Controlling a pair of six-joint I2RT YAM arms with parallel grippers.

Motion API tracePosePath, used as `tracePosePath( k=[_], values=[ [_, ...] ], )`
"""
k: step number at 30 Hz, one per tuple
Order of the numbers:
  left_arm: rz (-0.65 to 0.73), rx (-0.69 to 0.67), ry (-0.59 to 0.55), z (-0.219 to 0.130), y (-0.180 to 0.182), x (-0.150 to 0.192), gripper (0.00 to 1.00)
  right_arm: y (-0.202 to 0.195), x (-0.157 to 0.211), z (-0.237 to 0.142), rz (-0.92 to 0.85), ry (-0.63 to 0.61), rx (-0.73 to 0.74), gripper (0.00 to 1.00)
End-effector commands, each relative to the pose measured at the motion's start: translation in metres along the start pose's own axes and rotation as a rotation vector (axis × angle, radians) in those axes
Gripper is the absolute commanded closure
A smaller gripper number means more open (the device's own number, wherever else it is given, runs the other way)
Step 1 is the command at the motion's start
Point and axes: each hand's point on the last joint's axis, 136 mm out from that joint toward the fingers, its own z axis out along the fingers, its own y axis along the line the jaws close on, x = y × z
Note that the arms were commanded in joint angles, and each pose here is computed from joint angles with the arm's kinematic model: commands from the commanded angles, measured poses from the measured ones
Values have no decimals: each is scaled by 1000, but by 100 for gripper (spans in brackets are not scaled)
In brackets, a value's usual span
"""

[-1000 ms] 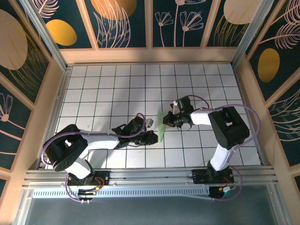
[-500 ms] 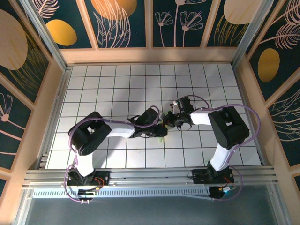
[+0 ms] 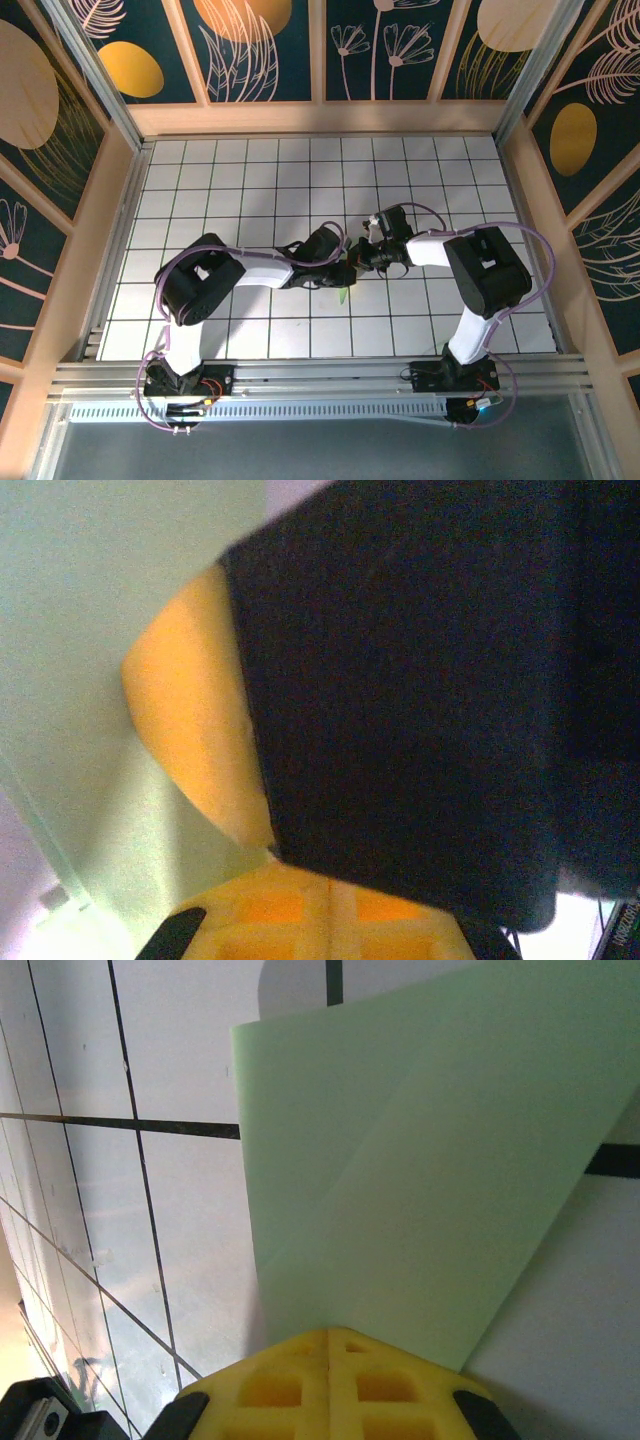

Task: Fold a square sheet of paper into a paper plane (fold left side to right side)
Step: Fold the wing for the fifth time at the center of the table.

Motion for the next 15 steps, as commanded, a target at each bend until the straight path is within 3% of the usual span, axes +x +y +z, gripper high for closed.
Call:
tracePosePath(
  k=[1,15],
  values=[
    [-7,-67,19,6,22,6,100,-63,35,10,85,83,224,100],
    [4,-77,116,-4,24,65,100,-64,33,10,83,84,236,100]
  ],
)
